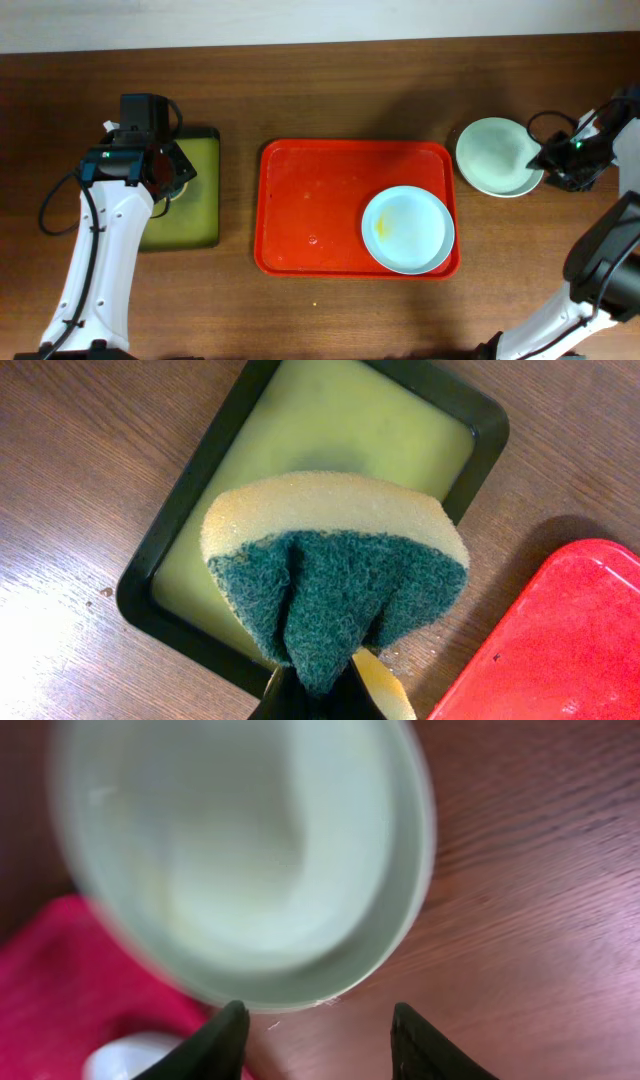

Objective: Clean dirty plates on tray and stack at the side
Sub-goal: 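Reach the right gripper to the light blue plate rim and grasp it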

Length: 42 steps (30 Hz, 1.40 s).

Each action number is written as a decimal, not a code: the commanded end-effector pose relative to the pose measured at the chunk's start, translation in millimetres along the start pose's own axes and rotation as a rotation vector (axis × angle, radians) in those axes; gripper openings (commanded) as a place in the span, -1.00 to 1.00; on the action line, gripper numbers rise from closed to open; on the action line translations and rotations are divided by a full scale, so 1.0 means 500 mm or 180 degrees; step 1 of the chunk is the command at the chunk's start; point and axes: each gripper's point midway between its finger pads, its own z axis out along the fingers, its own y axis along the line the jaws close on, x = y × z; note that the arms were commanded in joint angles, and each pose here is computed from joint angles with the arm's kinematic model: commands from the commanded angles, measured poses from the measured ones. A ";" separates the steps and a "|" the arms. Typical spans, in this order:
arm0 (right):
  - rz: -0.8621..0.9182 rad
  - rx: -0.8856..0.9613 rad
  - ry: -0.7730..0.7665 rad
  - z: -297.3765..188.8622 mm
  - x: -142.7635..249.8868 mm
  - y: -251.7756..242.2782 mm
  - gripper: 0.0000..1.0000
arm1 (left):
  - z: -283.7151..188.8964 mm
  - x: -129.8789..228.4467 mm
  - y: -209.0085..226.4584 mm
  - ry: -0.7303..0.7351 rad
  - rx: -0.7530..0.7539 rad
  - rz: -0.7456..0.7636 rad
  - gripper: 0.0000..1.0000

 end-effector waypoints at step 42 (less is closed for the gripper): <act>-0.1779 0.0435 0.0423 0.168 0.375 0.121 -0.16 | 0.020 0.014 -0.004 0.0124 0.0008 -0.0002 -1.00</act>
